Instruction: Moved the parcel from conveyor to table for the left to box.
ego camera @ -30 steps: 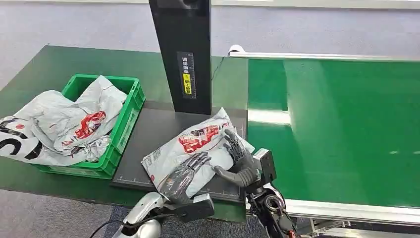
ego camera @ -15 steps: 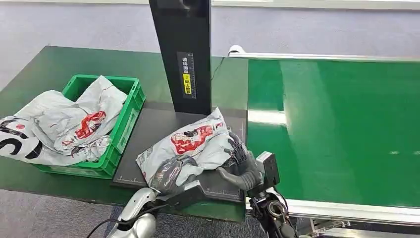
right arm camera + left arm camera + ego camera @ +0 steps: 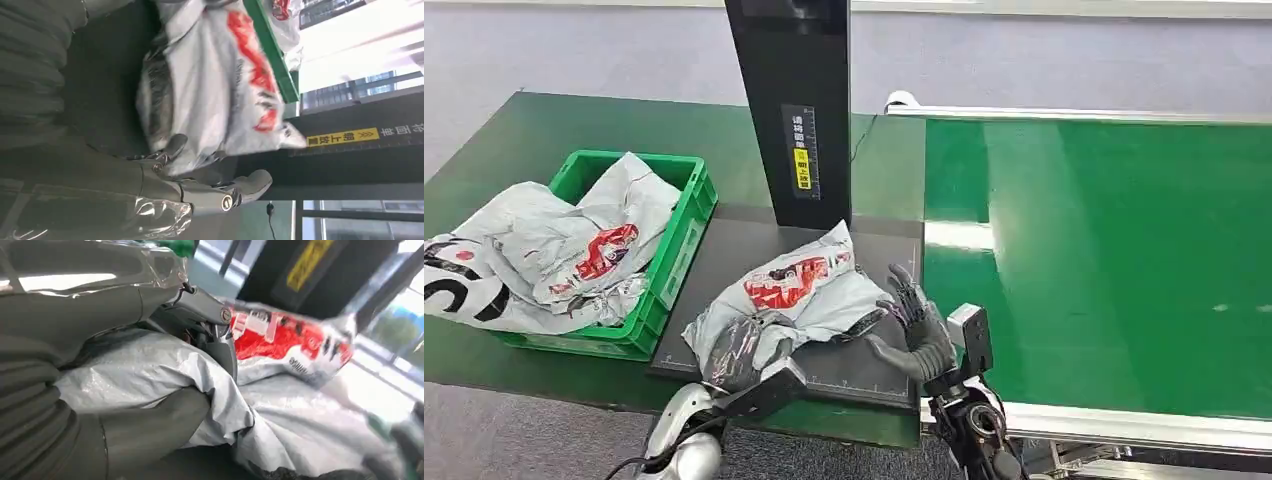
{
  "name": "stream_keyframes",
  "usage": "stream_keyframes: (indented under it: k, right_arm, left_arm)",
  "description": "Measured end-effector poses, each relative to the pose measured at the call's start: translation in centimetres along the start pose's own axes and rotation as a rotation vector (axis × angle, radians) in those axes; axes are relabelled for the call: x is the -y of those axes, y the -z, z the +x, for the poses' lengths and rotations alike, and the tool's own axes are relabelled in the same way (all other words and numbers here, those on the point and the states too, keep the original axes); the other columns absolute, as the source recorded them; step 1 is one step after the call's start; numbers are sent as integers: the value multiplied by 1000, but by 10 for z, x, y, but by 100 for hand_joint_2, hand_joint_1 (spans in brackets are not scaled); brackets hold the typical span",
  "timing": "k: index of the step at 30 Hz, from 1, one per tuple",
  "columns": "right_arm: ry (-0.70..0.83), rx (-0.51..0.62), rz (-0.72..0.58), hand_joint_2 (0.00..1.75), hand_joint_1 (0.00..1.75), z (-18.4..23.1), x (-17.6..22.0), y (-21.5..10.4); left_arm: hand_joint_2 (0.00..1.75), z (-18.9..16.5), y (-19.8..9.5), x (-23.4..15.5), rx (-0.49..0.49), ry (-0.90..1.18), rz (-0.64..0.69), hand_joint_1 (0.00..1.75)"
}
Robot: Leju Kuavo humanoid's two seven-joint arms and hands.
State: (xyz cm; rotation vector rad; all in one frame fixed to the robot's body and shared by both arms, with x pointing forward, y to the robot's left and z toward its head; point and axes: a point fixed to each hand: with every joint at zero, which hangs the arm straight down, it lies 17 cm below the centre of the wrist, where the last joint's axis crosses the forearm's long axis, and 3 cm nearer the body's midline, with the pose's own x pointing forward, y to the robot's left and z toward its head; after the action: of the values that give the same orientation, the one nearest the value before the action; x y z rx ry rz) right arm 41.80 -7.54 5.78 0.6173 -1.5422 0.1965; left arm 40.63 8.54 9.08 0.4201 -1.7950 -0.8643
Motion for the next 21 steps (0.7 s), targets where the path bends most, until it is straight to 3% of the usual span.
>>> stream_keyframes:
  k: [4, 13, 18, 21]
  right_arm:
    - [13, 7, -3, 175, 0, 2, 1, 0]
    - [24, 39, 13, 175, 0, 17, 0, 14]
    - [26, 40, 24, 175, 0, 17, -3, 17]
    - [26, 33, 31, 175, 0, 14, -6, 17]
  left_arm:
    - [175, 25, -1, -50, 122, -18, 200, 175]
    - [175, 62, -20, -134, 298, 67, 538, 175]
    - [175, 69, -23, -150, 335, 174, 587, 175]
    - [175, 58, -18, -161, 297, 285, 593, 175]
